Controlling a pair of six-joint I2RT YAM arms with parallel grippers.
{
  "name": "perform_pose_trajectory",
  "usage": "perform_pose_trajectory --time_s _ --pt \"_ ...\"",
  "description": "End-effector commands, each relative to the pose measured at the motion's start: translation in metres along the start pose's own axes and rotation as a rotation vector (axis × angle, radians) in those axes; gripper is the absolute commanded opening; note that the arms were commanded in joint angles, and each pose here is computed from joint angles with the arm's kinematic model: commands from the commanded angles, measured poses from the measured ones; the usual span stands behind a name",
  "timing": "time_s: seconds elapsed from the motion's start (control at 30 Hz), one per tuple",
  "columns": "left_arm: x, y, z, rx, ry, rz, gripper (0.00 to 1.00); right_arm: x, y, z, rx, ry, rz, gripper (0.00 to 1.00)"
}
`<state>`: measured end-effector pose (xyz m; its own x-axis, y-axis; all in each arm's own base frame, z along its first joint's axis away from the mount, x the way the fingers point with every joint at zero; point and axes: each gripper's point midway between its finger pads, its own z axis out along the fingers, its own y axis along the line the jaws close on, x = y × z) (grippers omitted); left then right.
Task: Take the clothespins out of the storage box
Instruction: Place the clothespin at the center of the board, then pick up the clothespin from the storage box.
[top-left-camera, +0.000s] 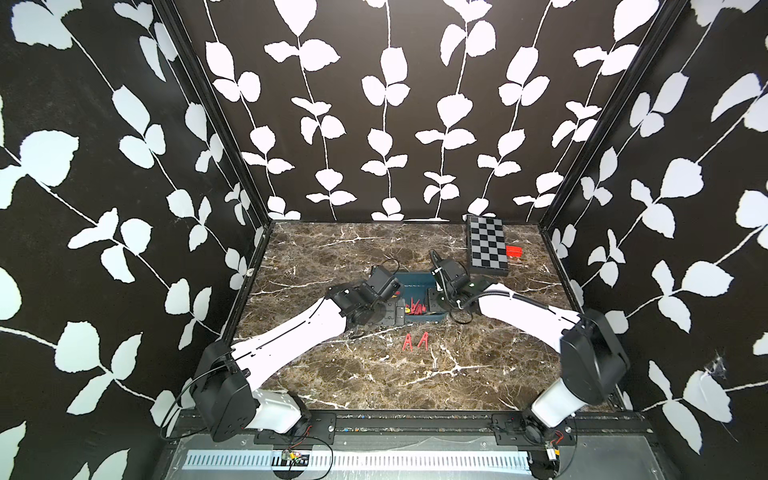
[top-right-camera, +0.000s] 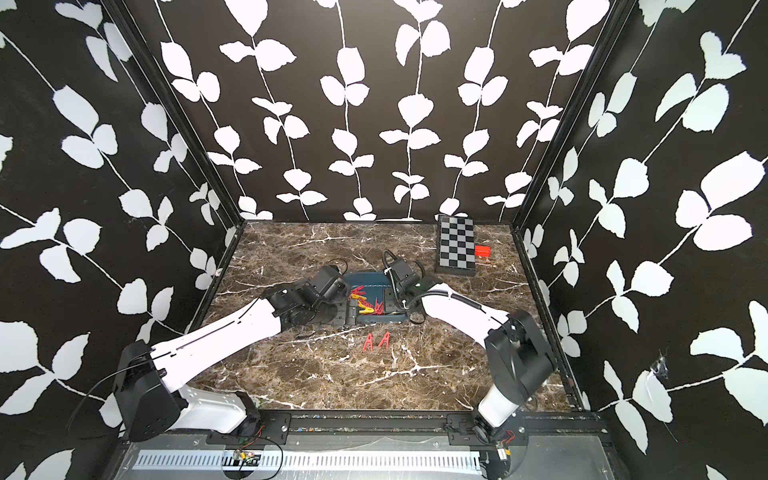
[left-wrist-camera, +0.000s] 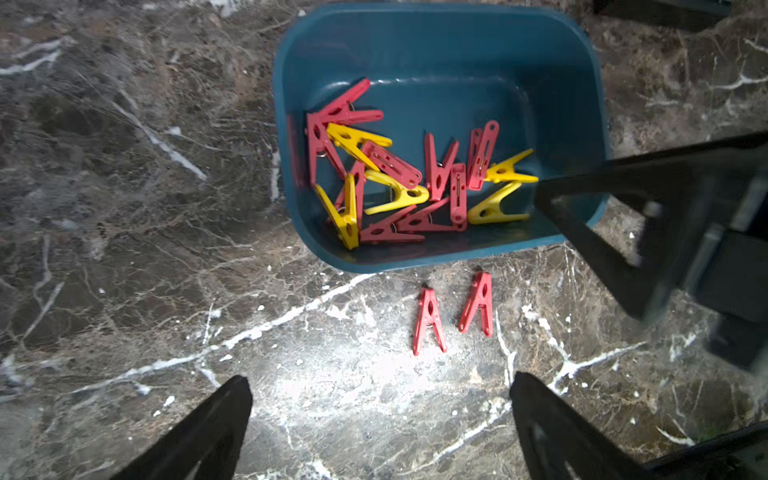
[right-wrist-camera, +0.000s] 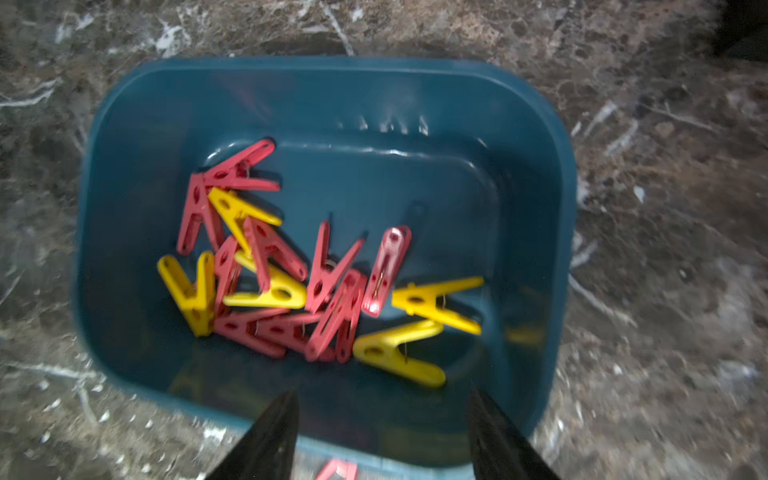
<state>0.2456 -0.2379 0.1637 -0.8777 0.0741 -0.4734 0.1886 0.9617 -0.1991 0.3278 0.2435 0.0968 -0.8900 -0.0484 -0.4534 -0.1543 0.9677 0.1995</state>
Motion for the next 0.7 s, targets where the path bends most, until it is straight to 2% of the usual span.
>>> perform_pose_trajectory --time_s 0.0,0.43,0.67 --pt "-0.003 0.005 -0.009 -0.009 -0.007 0.025 0.99 -0.004 0.000 0.015 -0.012 0.028 0.011 0.55" --pt "-0.011 0.012 -0.008 -0.025 -0.007 0.047 0.99 -0.014 -0.008 0.057 -0.054 0.049 0.126 0.47" --pt "-0.012 0.014 -0.005 -0.028 0.002 0.047 0.99 -0.020 -0.008 0.065 -0.074 0.053 0.145 0.35"
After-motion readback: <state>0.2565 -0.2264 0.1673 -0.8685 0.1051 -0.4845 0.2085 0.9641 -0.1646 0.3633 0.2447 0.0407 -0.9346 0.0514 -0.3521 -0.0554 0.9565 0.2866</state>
